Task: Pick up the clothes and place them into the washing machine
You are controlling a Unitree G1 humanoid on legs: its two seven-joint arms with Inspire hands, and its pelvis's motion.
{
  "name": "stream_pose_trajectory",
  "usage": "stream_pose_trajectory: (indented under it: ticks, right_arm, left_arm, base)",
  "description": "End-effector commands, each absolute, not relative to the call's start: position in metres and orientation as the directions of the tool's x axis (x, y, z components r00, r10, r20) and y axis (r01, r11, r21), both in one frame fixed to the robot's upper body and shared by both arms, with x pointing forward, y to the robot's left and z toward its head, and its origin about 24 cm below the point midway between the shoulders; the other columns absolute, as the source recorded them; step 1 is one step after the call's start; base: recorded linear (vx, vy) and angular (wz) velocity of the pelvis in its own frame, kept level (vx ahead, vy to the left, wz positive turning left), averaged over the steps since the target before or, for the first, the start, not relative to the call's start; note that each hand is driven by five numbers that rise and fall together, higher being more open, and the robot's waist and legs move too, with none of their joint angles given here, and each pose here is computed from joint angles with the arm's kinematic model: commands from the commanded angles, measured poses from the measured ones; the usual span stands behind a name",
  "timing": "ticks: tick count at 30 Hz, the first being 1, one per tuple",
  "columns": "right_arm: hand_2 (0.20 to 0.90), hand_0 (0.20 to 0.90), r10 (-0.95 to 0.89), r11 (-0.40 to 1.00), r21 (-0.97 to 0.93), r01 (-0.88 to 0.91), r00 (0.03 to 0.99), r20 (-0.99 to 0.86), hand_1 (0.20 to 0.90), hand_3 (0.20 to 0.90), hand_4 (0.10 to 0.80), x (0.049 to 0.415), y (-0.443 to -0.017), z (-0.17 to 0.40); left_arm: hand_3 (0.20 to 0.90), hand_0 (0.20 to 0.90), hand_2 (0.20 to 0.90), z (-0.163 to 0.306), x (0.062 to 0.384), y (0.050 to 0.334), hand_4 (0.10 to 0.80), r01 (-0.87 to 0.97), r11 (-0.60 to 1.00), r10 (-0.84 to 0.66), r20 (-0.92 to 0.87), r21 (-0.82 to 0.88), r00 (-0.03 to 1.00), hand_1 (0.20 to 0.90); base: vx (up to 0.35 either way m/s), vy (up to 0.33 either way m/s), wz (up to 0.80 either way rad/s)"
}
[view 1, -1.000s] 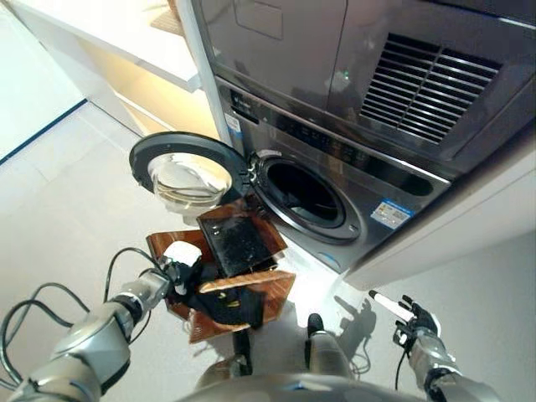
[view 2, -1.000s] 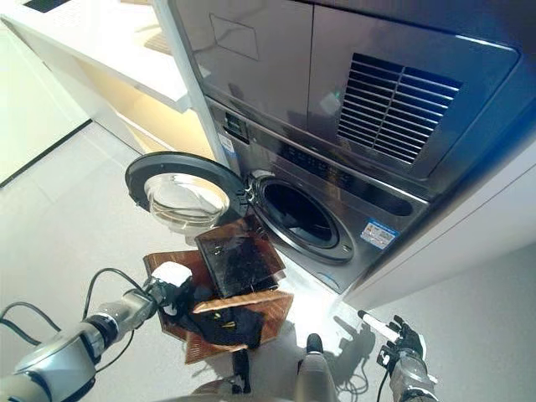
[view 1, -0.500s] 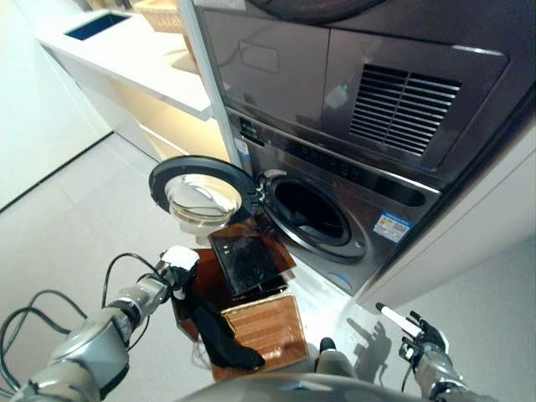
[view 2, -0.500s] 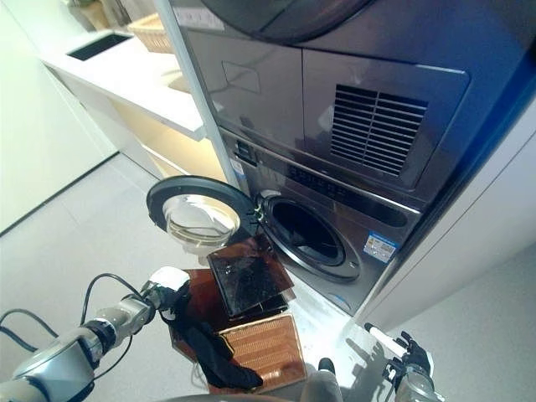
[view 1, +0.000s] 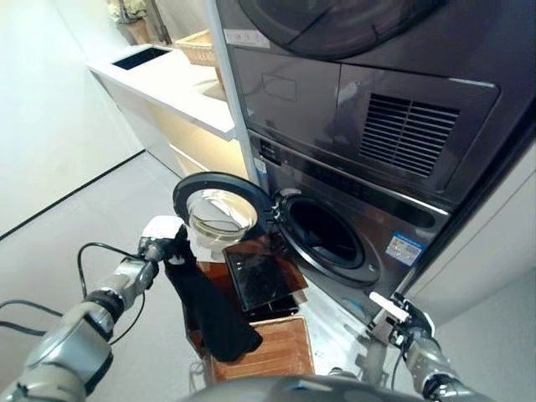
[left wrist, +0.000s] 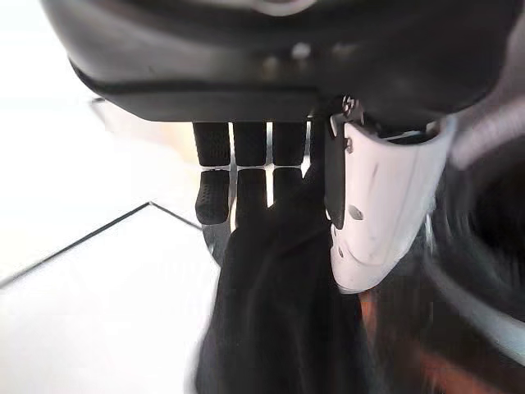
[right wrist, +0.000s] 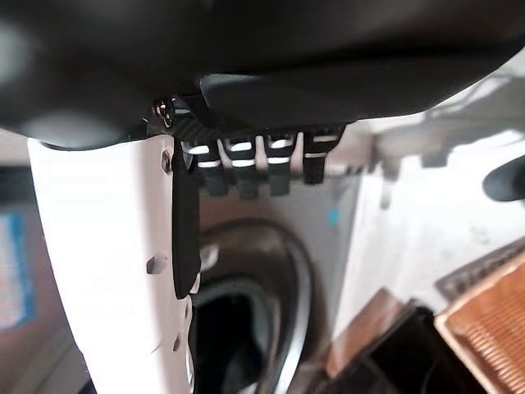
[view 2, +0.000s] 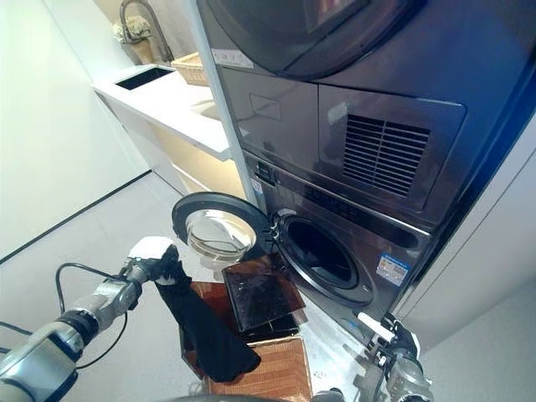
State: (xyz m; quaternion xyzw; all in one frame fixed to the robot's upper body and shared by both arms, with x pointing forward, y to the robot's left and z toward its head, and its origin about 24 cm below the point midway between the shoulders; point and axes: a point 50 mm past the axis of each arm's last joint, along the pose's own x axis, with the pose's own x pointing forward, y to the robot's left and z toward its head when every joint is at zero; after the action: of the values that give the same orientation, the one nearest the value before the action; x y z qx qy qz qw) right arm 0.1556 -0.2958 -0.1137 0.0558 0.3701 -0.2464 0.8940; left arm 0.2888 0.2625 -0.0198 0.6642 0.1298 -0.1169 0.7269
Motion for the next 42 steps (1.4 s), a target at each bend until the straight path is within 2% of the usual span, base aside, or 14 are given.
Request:
stream_pose_trajectory:
  ticks: [1,2,3,4,5,6,7,8,9,12,13,25,35,42]
  right_arm:
    - [0.9,0.9,-0.377,0.917,-0.118,0.381,0.729,-0.572,0.9,0.9,0.8,0.19,-0.305,-0.086]
    - [0.9,0.9,-0.362,0.922,-0.102,0.372,0.741,-0.566,0.9,0.9,0.8,0.192,-0.298,-0.087]
    - [0.9,0.9,-0.361,0.923,-0.102,0.372,0.741,-0.566,0.9,0.9,0.8,0.192,-0.298,-0.087]
    - [0.9,0.9,-0.364,0.931,-0.179,0.317,0.832,-0.419,0.9,0.9,0.8,0.24,-0.296,-0.051]
    - [0.9,0.9,-0.363,0.932,-0.18,0.316,0.833,-0.417,0.9,0.9,0.8,0.241,-0.296,-0.05]
    - [0.9,0.9,-0.262,0.96,-0.198,0.197,0.878,-0.4,0.9,0.9,0.8,0.233,-0.278,-0.052]
    - [0.9,0.9,-0.262,0.96,-0.2,0.195,0.876,-0.404,0.9,0.9,0.8,0.231,-0.278,-0.053]
    - [0.9,0.9,-0.206,0.968,-0.211,0.134,0.907,-0.366,0.9,0.9,0.8,0.216,-0.272,-0.048]
    - [0.9,0.9,-0.204,0.961,-0.257,0.106,0.897,-0.392,0.9,0.9,0.8,0.19,-0.277,-0.055]
    - [0.9,0.9,-0.146,0.966,-0.254,0.047,0.909,-0.389,0.9,0.9,0.8,0.182,-0.267,-0.056]
    - [0.9,0.9,-0.092,0.967,-0.255,0.005,0.938,-0.333,0.9,0.9,0.8,0.195,-0.253,-0.046]
    - [0.9,0.9,-0.034,0.989,-0.148,-0.006,0.962,-0.27,0.9,0.9,0.8,0.207,-0.229,-0.039]
    - [0.9,0.9,0.071,0.937,-0.337,-0.092,0.995,-0.074,0.9,0.9,0.8,0.237,-0.224,0.01]
    - [0.9,0.9,0.152,0.902,-0.4,-0.16,0.987,-0.053,0.9,0.9,0.8,0.244,-0.21,0.016]
  left_arm:
    - [0.2,0.2,0.2,0.167,0.351,0.318,0.3,-0.157,0.259,0.11,0.133,0.953,0.985,0.2]
    - [0.2,0.2,0.2,0.149,0.333,0.312,0.3,-0.223,0.259,0.059,0.215,0.94,0.975,0.2]
    - [0.2,0.2,0.2,0.149,0.333,0.312,0.3,-0.223,0.259,0.06,0.215,0.94,0.975,0.2]
    - [0.2,0.2,0.2,0.079,0.297,0.293,0.3,-0.143,0.466,0.085,0.116,0.873,0.99,0.2]
    - [0.2,0.2,0.2,0.08,0.298,0.294,0.3,-0.145,0.467,0.086,0.119,0.872,0.989,0.2]
    - [0.2,0.2,0.2,0.075,0.293,0.289,0.3,-0.195,0.541,0.131,0.147,0.818,0.98,0.2]
    - [0.2,0.2,0.2,0.074,0.291,0.289,0.3,-0.191,0.541,0.132,0.142,0.819,0.981,0.2]
    - [0.2,0.2,0.2,0.075,0.281,0.294,0.3,-0.231,0.576,0.161,0.168,0.784,0.973,0.2]
    - [0.2,0.2,0.2,0.072,0.273,0.301,0.3,-0.265,0.59,0.198,0.181,0.762,0.963,0.2]
    - [0.2,0.2,0.2,0.068,0.274,0.303,0.3,-0.264,0.594,0.212,0.169,0.76,0.963,0.2]
    - [0.2,0.2,0.2,0.077,0.28,0.291,0.3,-0.29,0.621,0.186,0.223,0.728,0.957,0.2]
    - [0.2,0.2,0.2,0.087,0.282,0.288,0.3,-0.354,0.695,0.22,0.283,0.626,0.934,0.2]
    - [0.2,0.2,0.2,0.109,0.279,0.279,0.3,-0.387,0.843,0.237,0.389,0.373,0.891,0.2]
    - [0.2,0.2,0.2,0.127,0.279,0.275,0.3,-0.372,0.885,0.218,0.456,0.28,0.863,0.2]
  base:
    - [0.012,-0.091,0.03]
    - [0.006,-0.064,-0.07]
    - [-0.046,-0.139,0.05]
    - [-0.035,-0.104,0.16]
    - [-0.097,-0.173,0.13]
    - [-0.038,-0.07,0.18]
    - [-0.072,-0.097,0.18]
    - [-0.054,-0.056,0.34]
    - [-0.111,-0.077,0.05]
    - [-0.046,-0.057,-0.14]
    - [-0.031,-0.071,-0.09]
    - [-0.029,-0.044,0.05]
    - [-0.015,-0.016,0.03]
    - [-0.012,-0.014,0.02]
